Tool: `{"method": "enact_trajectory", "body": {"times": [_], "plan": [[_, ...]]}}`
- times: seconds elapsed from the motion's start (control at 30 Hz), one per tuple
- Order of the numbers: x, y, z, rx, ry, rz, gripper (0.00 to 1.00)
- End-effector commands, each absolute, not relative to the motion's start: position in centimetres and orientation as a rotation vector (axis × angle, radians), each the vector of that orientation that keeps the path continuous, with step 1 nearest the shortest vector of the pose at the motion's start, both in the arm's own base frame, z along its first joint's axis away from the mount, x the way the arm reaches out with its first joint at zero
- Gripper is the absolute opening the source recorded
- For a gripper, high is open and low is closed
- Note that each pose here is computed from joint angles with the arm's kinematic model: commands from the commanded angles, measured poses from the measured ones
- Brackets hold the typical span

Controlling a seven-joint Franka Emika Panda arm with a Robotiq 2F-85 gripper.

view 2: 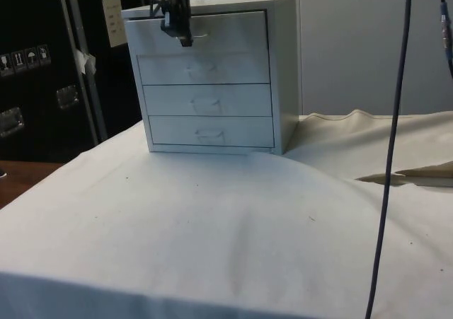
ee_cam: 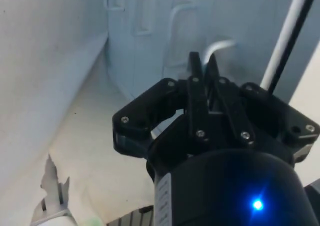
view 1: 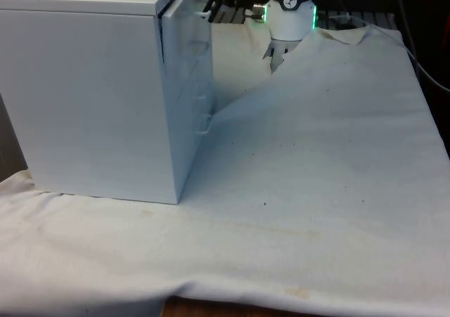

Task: Open the drawer, then close it.

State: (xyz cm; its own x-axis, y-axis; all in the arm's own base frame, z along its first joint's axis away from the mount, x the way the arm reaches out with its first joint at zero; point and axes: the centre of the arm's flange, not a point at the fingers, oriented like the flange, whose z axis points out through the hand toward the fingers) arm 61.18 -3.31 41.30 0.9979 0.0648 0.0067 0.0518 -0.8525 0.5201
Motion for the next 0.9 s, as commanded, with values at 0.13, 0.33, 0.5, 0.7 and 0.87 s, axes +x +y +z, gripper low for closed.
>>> {"method": "enact_trajectory", "body": {"times": [0.13,0.33,0.5,0.7,0.87], "plan": [[61.2,-2.2,41.0,2.571,0.071,0.032,0.00],[61.3,-0.8,41.2,2.532,0.069,0.031,0.00],[61.2,0.1,41.2,2.505,0.065,0.031,0.00],[61.2,0.9,41.1,2.487,0.057,0.028,0.00],[61.2,2.0,41.2,2.451,0.059,0.029,0.00]]}}
